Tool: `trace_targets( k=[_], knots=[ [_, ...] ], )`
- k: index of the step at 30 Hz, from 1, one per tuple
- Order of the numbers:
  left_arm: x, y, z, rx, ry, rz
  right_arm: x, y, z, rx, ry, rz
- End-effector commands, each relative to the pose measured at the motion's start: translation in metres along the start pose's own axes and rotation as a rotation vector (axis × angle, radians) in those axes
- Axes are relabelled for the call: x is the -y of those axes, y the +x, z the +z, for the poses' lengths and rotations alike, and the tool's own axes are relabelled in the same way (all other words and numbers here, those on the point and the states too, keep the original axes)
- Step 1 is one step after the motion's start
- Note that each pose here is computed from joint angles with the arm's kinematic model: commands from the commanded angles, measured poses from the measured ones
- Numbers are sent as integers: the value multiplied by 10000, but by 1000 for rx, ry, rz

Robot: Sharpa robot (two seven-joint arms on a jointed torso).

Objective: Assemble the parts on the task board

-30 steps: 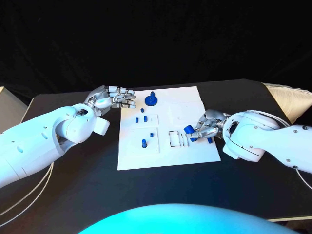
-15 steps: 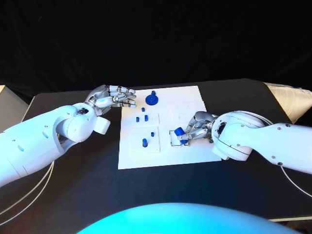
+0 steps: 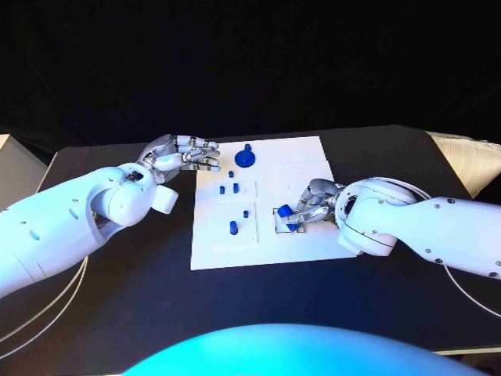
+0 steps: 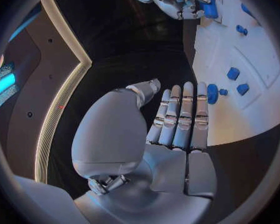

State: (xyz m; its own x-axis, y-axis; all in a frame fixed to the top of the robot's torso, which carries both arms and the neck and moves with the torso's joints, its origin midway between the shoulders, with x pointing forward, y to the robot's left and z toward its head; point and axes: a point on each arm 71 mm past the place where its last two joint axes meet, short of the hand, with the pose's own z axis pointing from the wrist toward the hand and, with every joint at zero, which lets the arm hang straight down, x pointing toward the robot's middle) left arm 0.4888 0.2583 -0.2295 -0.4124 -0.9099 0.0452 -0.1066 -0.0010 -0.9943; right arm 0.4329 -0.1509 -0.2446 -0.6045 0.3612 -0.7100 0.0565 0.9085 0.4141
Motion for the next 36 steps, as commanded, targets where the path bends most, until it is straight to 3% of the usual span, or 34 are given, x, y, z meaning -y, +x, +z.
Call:
trace_targets(
  k=[1, 36],
  knots=[
    [4, 20, -2, -17, 4, -9, -1, 2, 12, 12, 0, -33],
    [0, 12, -7, -18, -3, -8, -60, 32, 23, 17, -32, -27]
  ],
)
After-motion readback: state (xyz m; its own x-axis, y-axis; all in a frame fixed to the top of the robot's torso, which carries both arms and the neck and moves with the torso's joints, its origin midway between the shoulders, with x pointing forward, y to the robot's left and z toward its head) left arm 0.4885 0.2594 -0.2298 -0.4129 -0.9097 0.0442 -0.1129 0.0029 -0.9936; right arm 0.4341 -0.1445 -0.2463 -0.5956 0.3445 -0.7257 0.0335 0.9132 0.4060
